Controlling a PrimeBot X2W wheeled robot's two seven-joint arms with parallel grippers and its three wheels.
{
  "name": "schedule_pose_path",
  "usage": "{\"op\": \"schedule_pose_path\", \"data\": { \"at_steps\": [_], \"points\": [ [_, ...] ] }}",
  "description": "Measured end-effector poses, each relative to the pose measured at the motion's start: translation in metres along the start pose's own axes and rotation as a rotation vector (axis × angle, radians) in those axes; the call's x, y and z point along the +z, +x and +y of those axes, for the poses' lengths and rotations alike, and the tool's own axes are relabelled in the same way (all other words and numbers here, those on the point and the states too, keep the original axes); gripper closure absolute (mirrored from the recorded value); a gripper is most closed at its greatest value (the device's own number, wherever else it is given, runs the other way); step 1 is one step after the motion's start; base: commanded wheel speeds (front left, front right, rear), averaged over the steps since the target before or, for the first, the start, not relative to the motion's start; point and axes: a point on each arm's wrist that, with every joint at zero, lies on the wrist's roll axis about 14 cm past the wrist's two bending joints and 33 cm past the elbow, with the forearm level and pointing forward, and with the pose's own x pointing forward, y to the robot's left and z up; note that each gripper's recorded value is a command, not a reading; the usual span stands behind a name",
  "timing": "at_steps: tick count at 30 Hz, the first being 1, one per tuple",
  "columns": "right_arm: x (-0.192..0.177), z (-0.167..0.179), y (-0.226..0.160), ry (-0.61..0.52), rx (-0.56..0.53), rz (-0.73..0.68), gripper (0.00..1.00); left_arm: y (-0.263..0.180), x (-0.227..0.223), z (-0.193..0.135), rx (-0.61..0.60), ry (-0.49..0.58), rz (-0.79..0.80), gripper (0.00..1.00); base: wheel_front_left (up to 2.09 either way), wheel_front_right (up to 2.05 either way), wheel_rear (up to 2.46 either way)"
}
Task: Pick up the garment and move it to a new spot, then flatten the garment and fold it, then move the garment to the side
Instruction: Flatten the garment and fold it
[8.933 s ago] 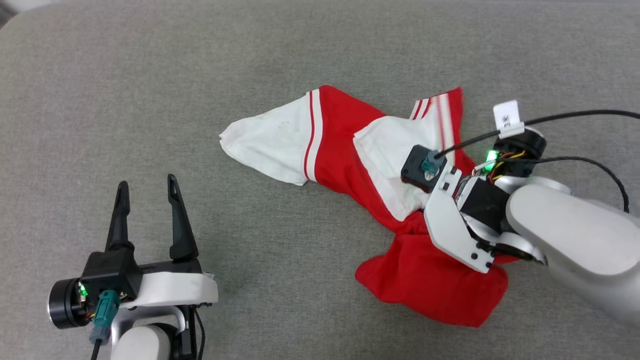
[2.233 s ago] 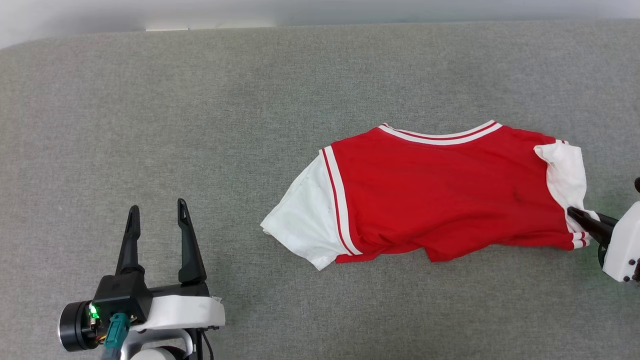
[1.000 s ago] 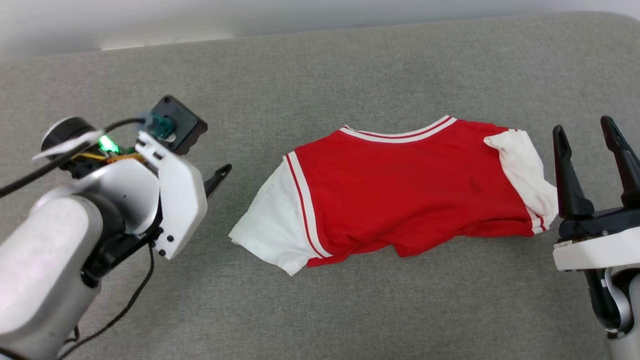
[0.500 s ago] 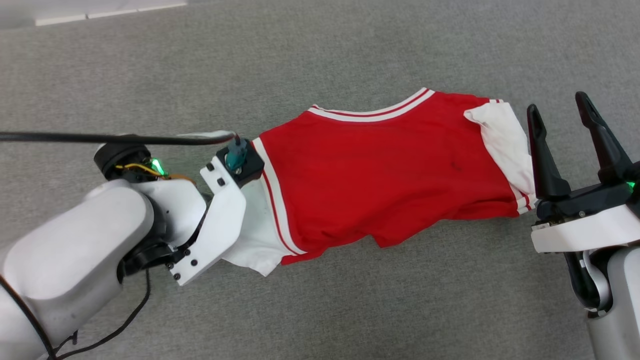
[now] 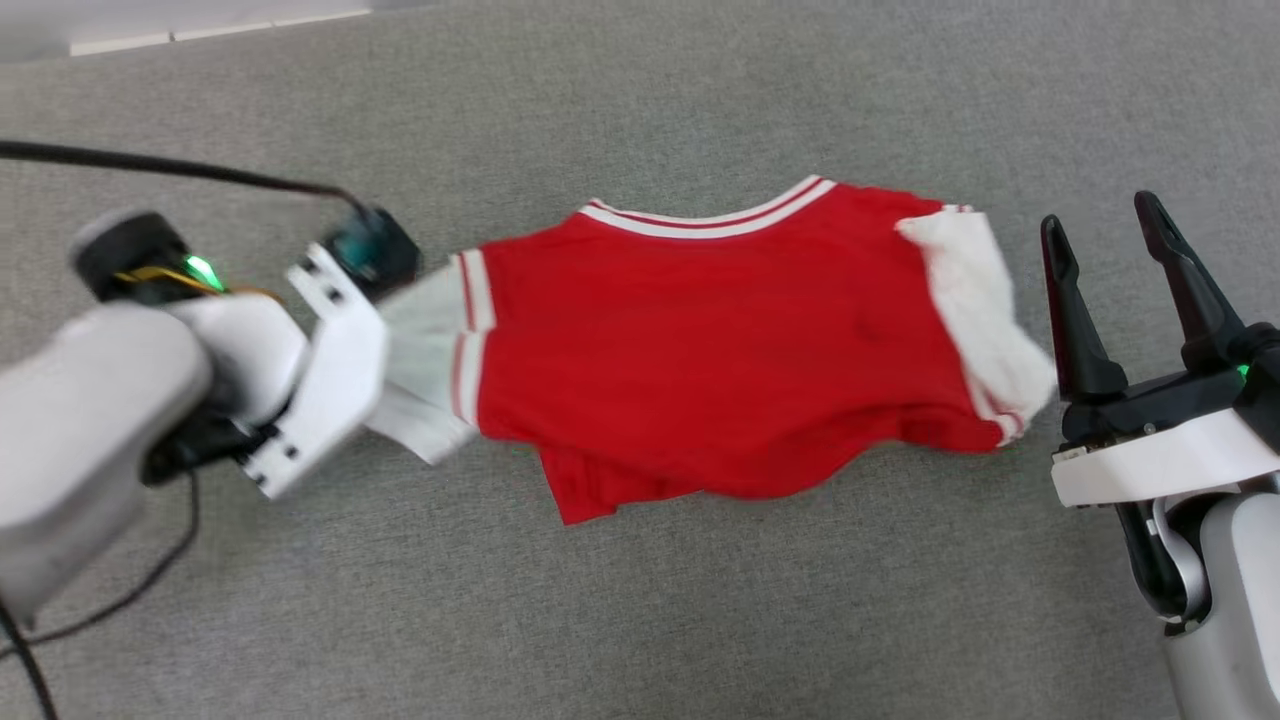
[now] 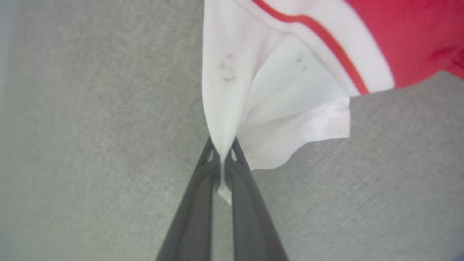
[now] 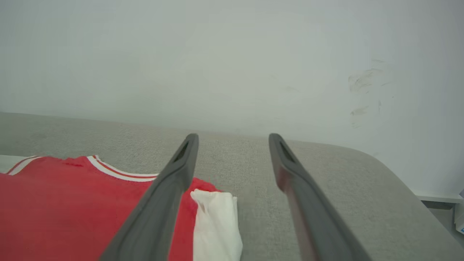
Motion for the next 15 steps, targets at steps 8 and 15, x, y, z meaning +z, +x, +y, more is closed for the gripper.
{"op": "schedule_pose_path", "data": {
  "at_steps": [8,15],
  "points": [
    [0.0,0.002,-0.002,0.004,0.004,0.002,0.0,-0.019,-0.031,0.06,0.151,-0.128,0.034,1.0,0.0,0.0,0.0],
    [-0.015,0.003,-0.003,0.007,0.006,0.041,0.0,0.007,-0.067,0.061,0.15,-0.258,0.094,0.98,0.0,0.0,0.0]
  ]
}}
